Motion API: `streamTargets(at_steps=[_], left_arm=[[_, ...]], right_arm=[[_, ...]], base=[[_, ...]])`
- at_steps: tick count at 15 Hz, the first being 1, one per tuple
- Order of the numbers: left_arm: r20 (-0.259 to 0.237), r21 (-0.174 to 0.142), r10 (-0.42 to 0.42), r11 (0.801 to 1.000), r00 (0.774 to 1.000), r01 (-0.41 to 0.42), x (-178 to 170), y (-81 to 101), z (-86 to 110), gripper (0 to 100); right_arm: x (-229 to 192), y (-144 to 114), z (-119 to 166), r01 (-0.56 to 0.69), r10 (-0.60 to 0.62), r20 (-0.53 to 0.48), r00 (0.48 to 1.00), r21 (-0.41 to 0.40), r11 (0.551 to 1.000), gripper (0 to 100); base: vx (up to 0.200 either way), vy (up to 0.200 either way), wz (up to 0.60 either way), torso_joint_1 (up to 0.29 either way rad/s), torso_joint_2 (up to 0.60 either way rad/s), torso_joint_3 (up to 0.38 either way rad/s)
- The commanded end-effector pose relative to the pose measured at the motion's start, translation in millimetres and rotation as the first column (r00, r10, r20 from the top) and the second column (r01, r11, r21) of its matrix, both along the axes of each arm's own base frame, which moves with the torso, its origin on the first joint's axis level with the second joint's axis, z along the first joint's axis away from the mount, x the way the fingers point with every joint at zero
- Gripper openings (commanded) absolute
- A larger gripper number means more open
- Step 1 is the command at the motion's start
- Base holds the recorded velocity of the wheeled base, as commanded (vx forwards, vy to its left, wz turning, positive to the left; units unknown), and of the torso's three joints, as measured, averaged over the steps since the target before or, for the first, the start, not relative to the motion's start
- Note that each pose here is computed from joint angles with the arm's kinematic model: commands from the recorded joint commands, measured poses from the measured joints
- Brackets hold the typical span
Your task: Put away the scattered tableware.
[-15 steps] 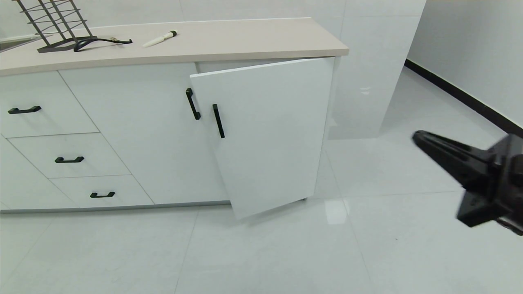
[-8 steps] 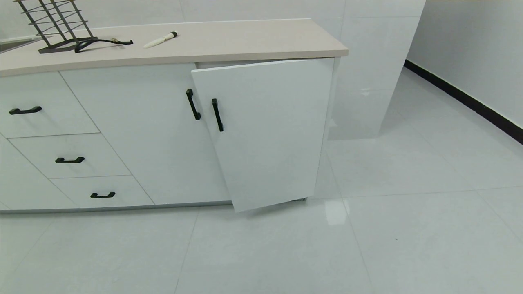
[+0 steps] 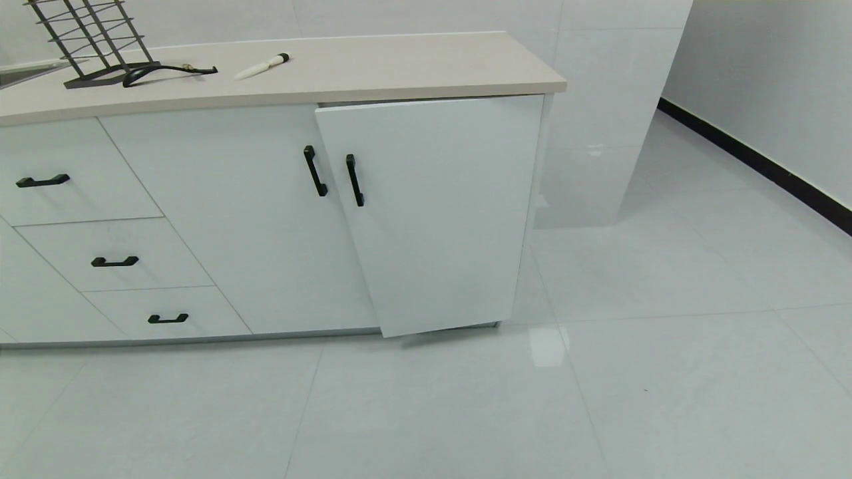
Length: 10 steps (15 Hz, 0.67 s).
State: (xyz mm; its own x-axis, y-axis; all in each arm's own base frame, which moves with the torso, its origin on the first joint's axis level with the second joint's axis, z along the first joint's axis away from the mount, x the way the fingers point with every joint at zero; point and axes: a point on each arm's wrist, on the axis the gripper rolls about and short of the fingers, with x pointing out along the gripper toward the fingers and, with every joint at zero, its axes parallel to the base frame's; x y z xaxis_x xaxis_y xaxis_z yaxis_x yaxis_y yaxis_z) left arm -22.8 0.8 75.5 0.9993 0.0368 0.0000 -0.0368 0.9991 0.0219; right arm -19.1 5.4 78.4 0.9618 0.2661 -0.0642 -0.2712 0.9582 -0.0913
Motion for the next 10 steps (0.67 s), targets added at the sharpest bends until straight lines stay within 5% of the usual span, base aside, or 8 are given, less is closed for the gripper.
streamTargets(at_steps=[1,3,6,10], left_arm=[[0.000,0.000,0.000,1.000,1.000,0.000,0.0,0.1,0.0,100],[0.000,0.003,0.006,1.000,1.000,-0.006,0.0,0.1,0.0,100],[0.000,0.001,0.006,1.000,1.000,-0.006,0.0,0.1,0.0,100],[0.000,0.001,0.006,1.000,1.000,-0.006,0.0,0.1,0.0,100]], right_arm=[[-5.3,-1.2,1.6,0.091,-0.091,0.086,0.992,-0.001,0.996,0],[-3.7,-4.9,-2.8,0.251,-0.253,0.060,0.966,0.029,0.967,0],[-3.7,-4.8,-2.8,0.248,-0.253,0.045,0.967,0.085,0.965,0],[-3.7,-4.8,-2.8,0.250,-0.254,0.042,0.966,0.095,0.964,0]], base=[[0.000,0.000,0.00,0.000,0.00,0.000],[0.100,0.000,0.00,0.006,0.00,0.006],[0.200,0.000,0.00,0.004,0.00,0.002],[0.200,0.200,0.00,0.000,0.00,0.002]])
